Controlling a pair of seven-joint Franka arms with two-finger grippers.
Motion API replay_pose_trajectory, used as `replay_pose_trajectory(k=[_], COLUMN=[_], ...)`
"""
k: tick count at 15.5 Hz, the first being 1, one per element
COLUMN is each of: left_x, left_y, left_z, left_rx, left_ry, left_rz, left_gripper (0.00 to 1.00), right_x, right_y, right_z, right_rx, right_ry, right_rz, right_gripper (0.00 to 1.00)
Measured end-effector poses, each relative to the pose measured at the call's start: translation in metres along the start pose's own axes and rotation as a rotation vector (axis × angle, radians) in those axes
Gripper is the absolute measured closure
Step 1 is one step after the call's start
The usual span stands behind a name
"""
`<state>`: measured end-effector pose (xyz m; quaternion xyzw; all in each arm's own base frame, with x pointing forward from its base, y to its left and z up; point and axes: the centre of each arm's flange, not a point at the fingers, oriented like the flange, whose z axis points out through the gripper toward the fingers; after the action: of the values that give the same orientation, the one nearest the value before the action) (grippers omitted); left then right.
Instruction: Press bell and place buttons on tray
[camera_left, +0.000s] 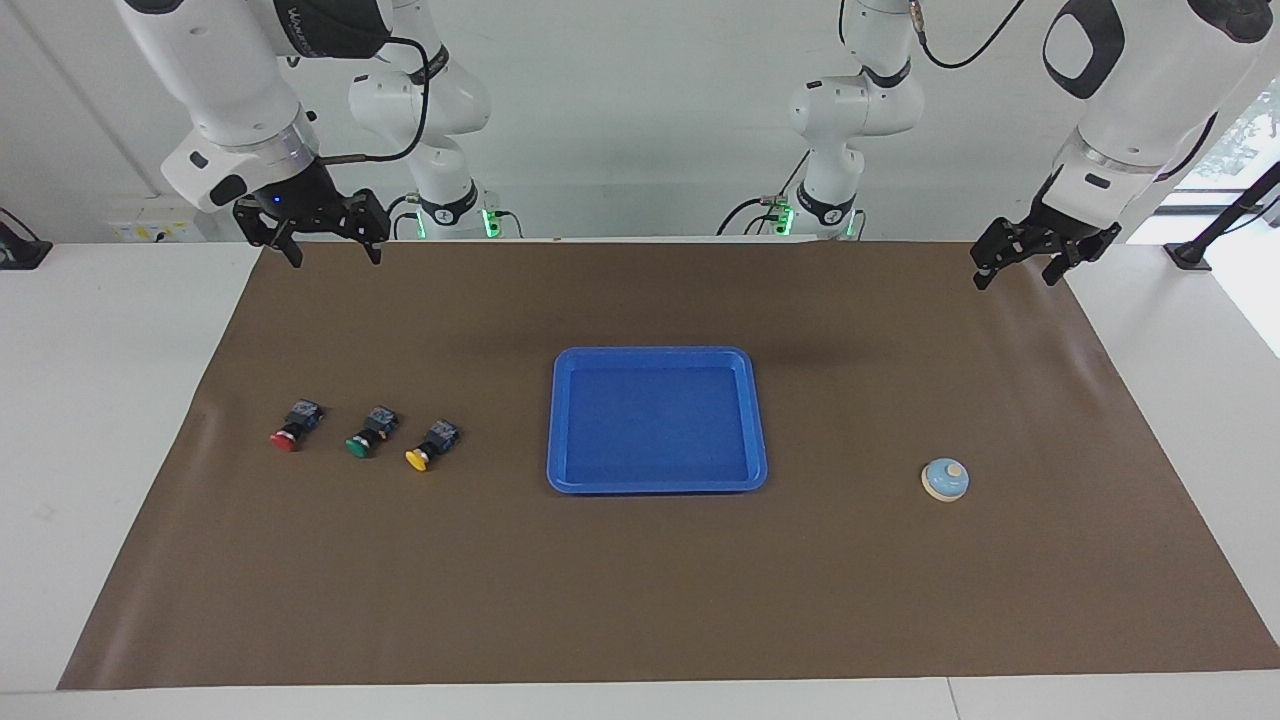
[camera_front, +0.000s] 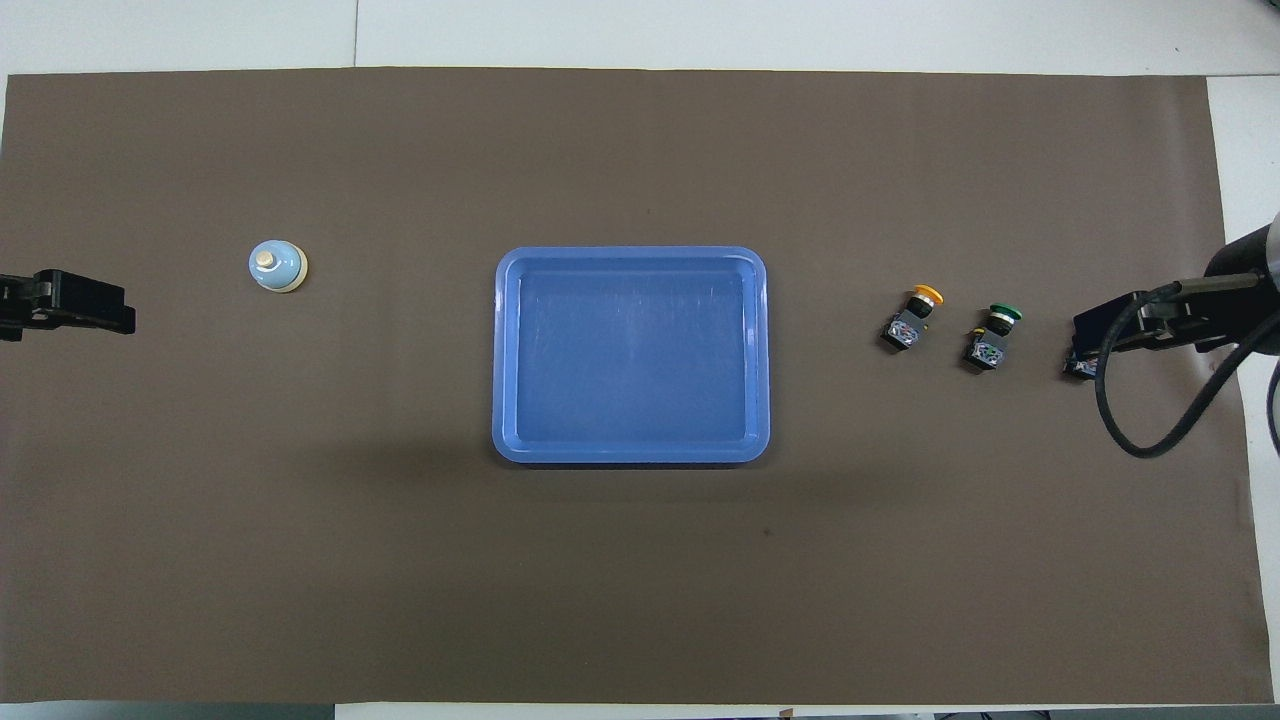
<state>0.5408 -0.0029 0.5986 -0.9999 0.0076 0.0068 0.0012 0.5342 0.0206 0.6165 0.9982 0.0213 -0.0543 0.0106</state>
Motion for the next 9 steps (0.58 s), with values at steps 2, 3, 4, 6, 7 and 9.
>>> replay_pose_trajectory(k=[2, 3, 4, 6, 7, 9], left_x=[-0.0007, -0.0023, -0.0037, -0.0056, -0.0064, -0.0075], left_y=[0.0000, 0.0000, 0.0000, -0.0001, -0.0001, 0.0000], left_z=[0.0053, 0.0074, 0.0084, 0.0098, 0.0105, 0.0112], left_rx=[0.000, 0.000, 0.000, -0.001, -0.001, -0.001], left_ry=[-0.014, -0.031, -0.043, -0.060, -0.067, -0.077], left_rz=[0.000, 0.000, 0.000, 0.000, 0.000, 0.000], left_gripper=[0.00, 0.00, 0.00, 0.00, 0.00, 0.00], right_x=[0.0000, 0.0000, 0.0000, 0.0000, 0.0000, 0.0000], right_y=[0.0000, 0.0000, 0.0000, 0.0000, 0.0000, 0.0000], right_z=[0.0000, 0.0000, 0.0000, 0.0000, 0.0000, 0.0000], right_rx=[0.000, 0.000, 0.000, 0.000, 0.000, 0.000], right_ry=[0.000, 0.000, 0.000, 0.000, 0.000, 0.000], right_rz=[0.000, 0.000, 0.000, 0.000, 0.000, 0.000], right_gripper=[0.00, 0.00, 0.00, 0.00, 0.00, 0.00])
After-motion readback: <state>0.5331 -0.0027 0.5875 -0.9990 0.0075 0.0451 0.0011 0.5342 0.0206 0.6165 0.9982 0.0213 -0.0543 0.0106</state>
